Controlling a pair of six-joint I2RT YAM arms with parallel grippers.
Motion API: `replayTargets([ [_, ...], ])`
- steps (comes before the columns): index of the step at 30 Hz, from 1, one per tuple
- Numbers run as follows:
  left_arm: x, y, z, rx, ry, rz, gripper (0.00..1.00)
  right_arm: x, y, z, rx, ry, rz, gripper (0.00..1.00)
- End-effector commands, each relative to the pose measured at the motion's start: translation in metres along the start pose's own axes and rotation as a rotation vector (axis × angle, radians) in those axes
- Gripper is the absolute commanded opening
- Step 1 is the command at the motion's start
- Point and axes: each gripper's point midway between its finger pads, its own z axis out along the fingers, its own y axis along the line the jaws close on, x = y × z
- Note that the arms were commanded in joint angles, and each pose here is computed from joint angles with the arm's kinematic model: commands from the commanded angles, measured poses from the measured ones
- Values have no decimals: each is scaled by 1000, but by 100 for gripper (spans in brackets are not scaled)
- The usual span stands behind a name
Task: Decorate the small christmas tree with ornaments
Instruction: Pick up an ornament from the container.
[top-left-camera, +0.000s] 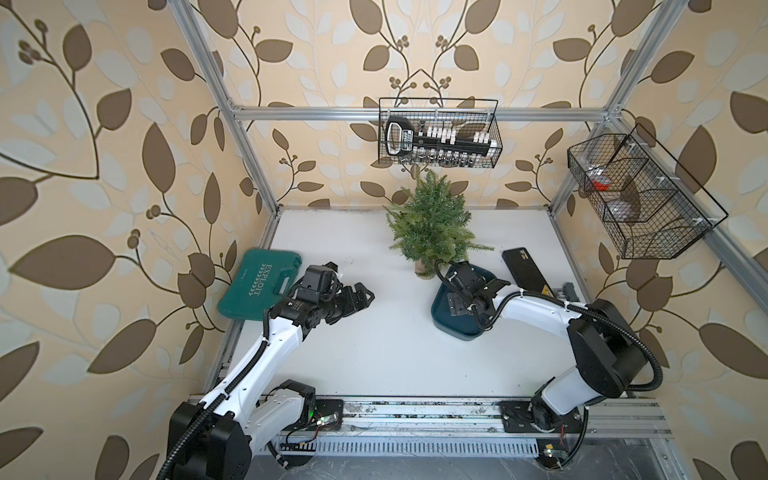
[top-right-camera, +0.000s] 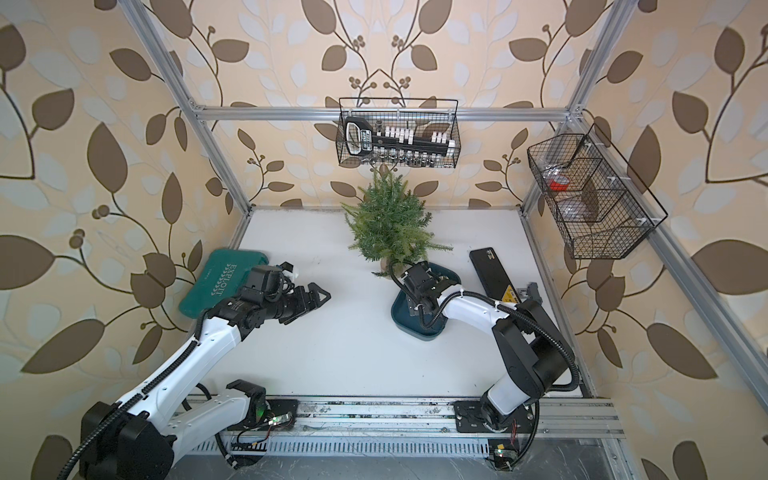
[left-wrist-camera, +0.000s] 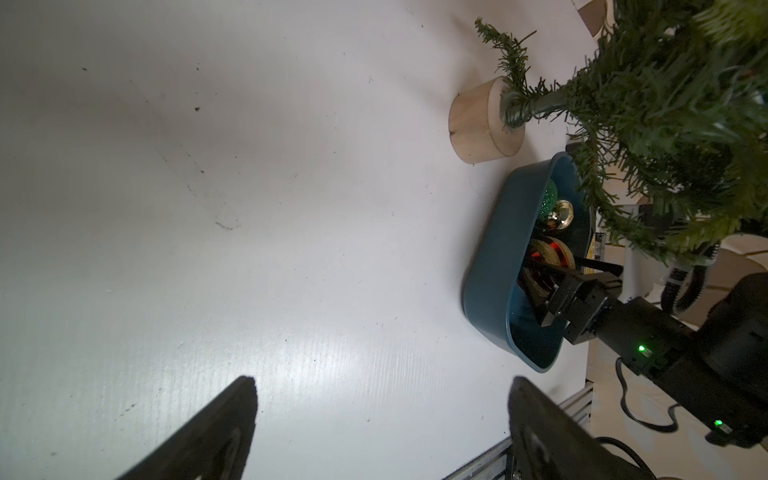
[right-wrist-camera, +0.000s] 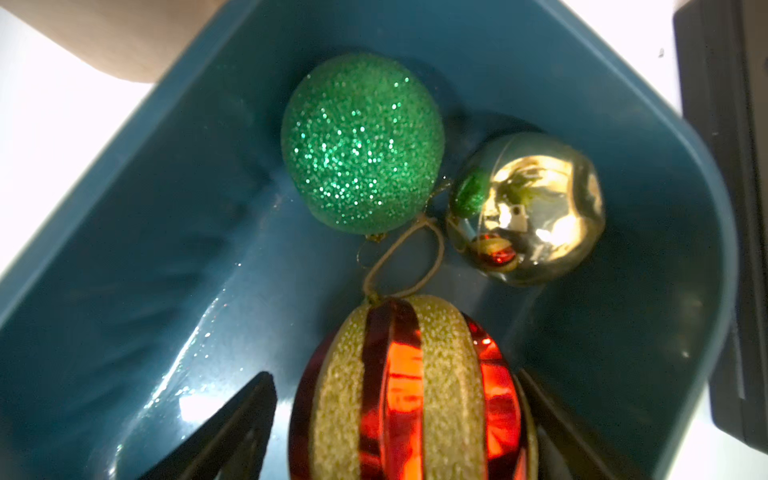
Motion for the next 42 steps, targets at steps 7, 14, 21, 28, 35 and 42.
replayTargets([
  [7,3,1,0,-6,1,20,95,12,1,7,-17,22,27,78],
  [14,3,-5,-4,14,0,33,95,6,-2,-24,-84,-21,66,69],
  [21,6,-35,-21,148,3,69,88,-5,9,-121,-422,-156,80,68],
  [28,9,-81,-51,360,3,106,80,-5,30,-220,-813,-297,-15,68],
  [35,7,-136,-94,561,-22,194,75,-15,39,-273,-992,-394,-74,68],
  [42,5,-165,-109,646,-27,230,71,-43,37,-300,-1018,-483,-47,68],
])
